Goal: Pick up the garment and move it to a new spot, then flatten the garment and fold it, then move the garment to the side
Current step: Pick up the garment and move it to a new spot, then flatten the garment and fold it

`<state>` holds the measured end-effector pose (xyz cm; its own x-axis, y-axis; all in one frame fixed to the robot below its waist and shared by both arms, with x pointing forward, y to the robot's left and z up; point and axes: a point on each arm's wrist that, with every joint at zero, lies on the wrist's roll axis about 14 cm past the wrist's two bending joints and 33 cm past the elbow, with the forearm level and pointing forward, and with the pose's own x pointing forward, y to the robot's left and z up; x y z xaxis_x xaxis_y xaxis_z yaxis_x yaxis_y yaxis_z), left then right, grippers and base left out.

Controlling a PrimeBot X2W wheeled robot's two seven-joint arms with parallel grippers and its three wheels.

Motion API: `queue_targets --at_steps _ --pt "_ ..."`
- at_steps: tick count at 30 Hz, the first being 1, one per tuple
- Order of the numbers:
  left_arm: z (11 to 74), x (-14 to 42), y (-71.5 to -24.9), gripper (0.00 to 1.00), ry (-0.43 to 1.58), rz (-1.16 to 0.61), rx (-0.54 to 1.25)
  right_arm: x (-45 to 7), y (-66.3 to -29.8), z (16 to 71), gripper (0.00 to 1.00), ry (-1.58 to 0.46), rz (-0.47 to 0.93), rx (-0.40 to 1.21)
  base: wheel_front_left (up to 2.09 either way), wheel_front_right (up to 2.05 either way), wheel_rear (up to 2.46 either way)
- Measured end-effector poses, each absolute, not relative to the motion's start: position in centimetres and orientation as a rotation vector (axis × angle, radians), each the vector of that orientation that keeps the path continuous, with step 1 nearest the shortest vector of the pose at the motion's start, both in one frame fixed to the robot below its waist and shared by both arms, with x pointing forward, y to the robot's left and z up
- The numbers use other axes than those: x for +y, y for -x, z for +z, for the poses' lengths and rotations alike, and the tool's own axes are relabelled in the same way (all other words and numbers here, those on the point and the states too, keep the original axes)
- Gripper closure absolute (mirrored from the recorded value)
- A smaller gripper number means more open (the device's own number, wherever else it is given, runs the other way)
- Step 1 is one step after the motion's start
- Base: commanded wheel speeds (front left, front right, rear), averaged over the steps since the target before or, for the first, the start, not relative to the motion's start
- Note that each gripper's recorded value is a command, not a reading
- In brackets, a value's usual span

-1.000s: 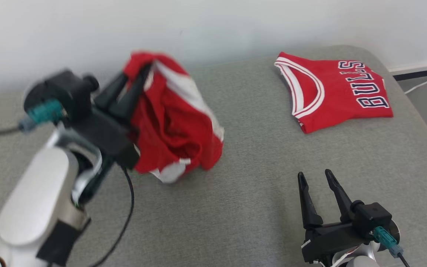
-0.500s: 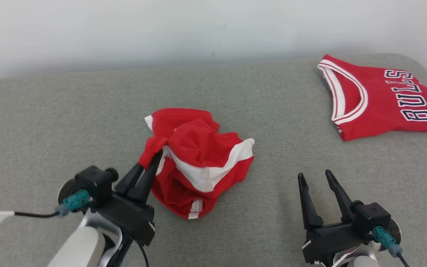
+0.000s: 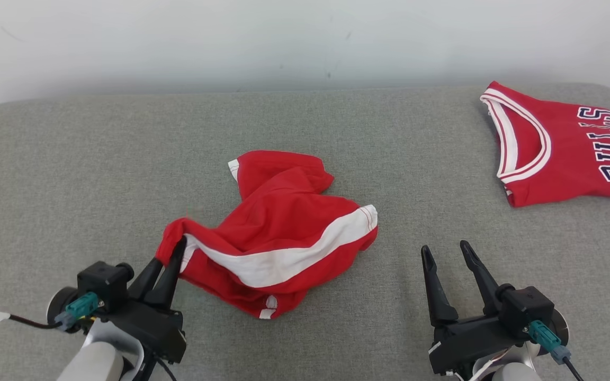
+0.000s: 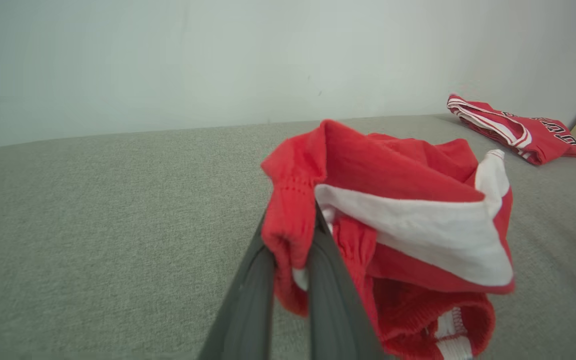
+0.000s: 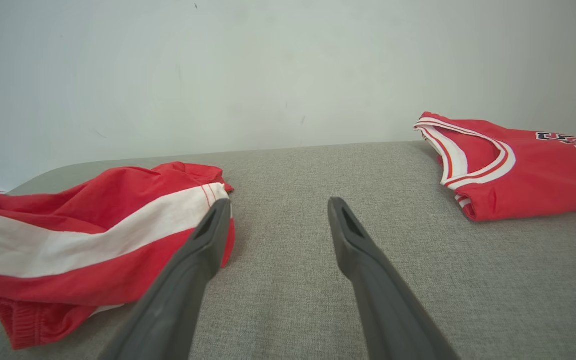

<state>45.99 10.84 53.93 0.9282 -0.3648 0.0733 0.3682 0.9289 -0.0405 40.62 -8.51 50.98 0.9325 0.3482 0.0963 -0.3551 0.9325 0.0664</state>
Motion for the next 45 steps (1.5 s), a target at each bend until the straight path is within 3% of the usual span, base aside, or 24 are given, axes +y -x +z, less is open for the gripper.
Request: queue_targets --at_steps 3,5,26,45 --pt "52.8 11.1 -46.0 1.00 0.077 -0.352 -0.043 -8.7 -40.6 50.9 0.00 -0.085 0.356 -0.080 0.00 0.00 0.00" --pt "52.3 11.5 -46.2 0.00 0.064 -0.329 -0.042 -8.8 -40.7 50.8 0.00 -0.085 0.353 -0.077 0.00 0.00 0.00" --pt "54.9 14.7 -43.1 0.00 0.226 -0.108 -0.186 -8.2 -41.5 50.9 0.00 -0.087 0.370 -0.085 0.00 0.00 0.00" --pt "49.0 7.6 -39.4 0.00 0.224 -0.338 -0.005 -7.8 -41.4 50.7 0.00 -0.088 0.388 -0.077 0.00 0.00 0.00"
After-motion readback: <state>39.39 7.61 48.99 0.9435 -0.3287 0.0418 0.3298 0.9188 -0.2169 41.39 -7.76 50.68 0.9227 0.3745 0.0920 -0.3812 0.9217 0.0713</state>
